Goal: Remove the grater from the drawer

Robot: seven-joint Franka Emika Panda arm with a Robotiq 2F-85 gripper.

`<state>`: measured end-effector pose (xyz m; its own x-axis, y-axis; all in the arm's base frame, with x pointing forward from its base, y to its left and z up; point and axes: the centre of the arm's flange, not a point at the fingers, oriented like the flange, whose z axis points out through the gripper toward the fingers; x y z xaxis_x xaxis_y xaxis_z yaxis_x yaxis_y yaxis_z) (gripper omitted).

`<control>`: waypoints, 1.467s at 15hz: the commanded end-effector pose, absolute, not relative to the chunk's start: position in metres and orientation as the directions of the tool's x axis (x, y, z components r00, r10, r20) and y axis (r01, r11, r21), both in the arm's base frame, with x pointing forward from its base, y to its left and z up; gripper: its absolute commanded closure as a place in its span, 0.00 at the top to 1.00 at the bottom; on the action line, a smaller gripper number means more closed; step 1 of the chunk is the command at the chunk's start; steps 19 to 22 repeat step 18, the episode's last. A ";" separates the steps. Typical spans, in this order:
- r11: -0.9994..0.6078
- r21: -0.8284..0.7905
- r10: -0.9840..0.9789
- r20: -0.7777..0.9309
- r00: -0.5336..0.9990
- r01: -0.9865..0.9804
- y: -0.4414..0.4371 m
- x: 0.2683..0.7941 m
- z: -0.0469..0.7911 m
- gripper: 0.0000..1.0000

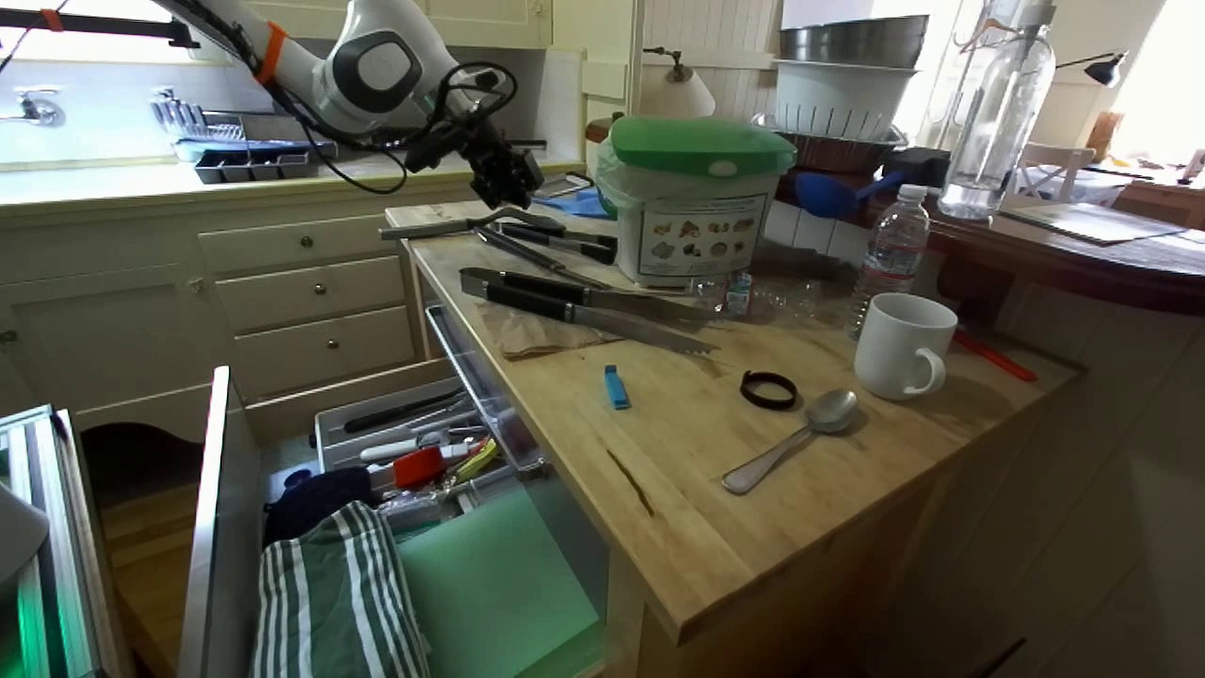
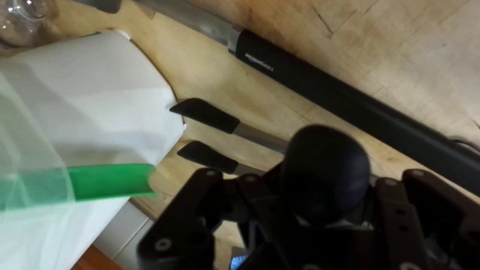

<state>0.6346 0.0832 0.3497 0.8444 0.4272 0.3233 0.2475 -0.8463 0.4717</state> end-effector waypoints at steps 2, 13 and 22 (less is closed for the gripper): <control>-0.919 0.327 0.332 0.347 0.877 0.219 0.070 0.658 0.331 0.27; -0.980 0.199 0.057 0.346 0.937 -0.014 0.059 0.607 0.404 1.00; -0.985 0.160 -0.003 0.345 0.938 -0.062 0.059 0.609 0.425 1.00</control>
